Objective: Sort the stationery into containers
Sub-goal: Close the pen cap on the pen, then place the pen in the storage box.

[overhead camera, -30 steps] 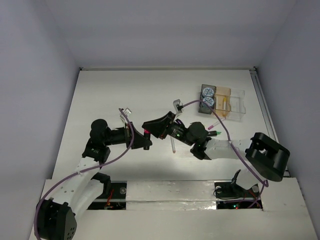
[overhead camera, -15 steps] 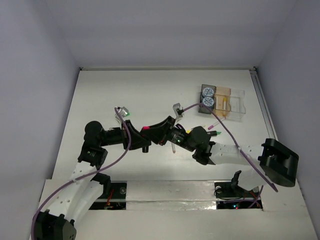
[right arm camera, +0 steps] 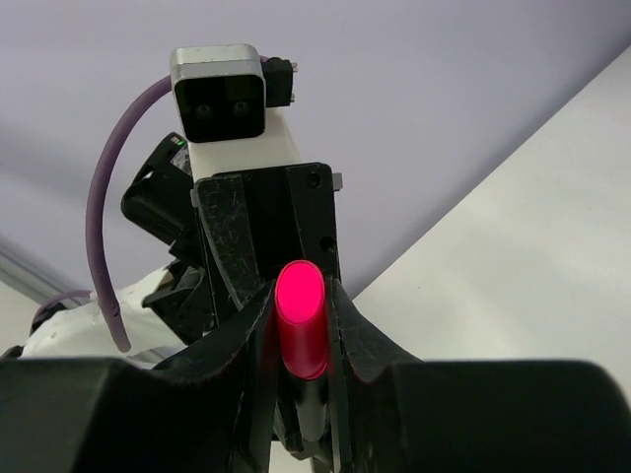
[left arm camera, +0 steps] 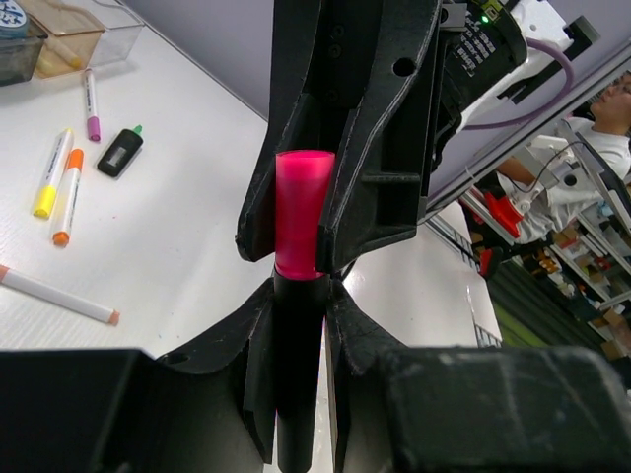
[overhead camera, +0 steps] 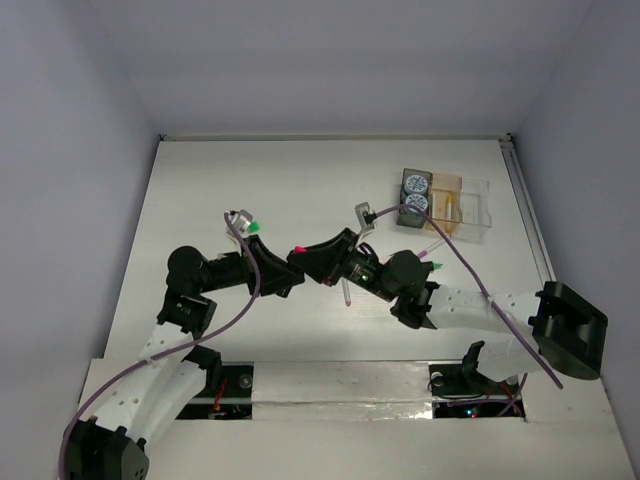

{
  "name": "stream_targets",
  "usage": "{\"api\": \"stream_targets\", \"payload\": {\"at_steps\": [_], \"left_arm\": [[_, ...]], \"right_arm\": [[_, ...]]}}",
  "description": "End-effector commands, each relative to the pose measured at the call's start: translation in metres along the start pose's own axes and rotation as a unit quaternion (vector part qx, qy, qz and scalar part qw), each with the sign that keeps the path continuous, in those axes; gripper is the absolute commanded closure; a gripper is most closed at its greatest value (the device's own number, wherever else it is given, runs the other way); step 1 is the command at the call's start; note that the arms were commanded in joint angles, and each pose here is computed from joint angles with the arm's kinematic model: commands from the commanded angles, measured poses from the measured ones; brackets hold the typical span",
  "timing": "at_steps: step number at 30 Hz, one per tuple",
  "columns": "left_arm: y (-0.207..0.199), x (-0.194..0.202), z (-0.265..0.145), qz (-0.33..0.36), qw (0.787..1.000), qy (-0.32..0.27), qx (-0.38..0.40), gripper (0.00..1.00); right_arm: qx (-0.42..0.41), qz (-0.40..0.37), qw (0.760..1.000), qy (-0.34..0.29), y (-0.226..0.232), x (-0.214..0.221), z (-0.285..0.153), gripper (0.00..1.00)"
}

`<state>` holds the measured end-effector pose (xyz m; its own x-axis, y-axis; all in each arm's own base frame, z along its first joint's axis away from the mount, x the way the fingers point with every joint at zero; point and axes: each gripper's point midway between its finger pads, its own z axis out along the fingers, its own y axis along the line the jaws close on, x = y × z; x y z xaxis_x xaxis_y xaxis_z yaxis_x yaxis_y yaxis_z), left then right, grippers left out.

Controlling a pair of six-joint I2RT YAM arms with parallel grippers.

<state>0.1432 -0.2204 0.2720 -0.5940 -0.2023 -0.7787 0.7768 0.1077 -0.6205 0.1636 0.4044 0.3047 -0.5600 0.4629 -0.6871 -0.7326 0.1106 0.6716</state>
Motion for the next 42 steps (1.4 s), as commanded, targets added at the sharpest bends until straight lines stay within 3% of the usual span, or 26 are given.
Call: {"api": "stream_targets", "payload": {"at_steps": [1,7,8,15,25,30,32,37,38,42], "left_arm": [[-0.005,-0.098,-0.001,0.134,0.970,-0.199,-0.047,1.00],[0.007,-0.084,0.011,0.104,0.978,-0.173,-0.045,1.00],[0.011,-0.083,0.012,0.099,0.979,-0.171,-0.048,0.92],[0.021,-0.072,0.016,0.078,0.982,-0.162,-0.061,0.71],[0.040,-0.053,0.012,0.045,0.983,-0.155,-0.088,0.68],[0.048,-0.039,0.013,0.023,0.985,-0.144,-0.091,0.51],[0.051,-0.034,0.012,0.017,0.986,-0.139,-0.094,0.41],[0.053,-0.029,0.013,0.011,0.986,-0.135,-0.096,0.26],[0.055,-0.028,0.013,0.010,0.986,-0.136,-0.100,0.04],[0.058,-0.027,0.012,0.011,0.984,-0.137,-0.111,0.01]], "right_arm": [[0.043,0.064,0.956,0.283,-0.033,0.141,-0.066,1.00],[0.046,0.070,0.959,0.272,-0.043,0.135,-0.061,1.00],[0.049,0.071,0.960,0.267,-0.045,0.131,-0.060,1.00],[0.059,0.070,0.967,0.239,-0.045,0.113,-0.049,1.00],[0.086,0.141,0.963,0.211,-0.067,0.112,-0.051,1.00],[0.087,0.203,0.954,0.202,-0.077,0.115,-0.053,1.00],[0.082,0.213,0.955,0.188,-0.082,0.108,-0.051,1.00],[0.086,0.217,0.957,0.170,-0.092,0.095,-0.044,1.00],[0.088,0.215,0.959,0.165,-0.096,0.090,-0.042,1.00],[0.096,0.204,0.963,0.149,-0.108,0.073,-0.038,1.00]]}}
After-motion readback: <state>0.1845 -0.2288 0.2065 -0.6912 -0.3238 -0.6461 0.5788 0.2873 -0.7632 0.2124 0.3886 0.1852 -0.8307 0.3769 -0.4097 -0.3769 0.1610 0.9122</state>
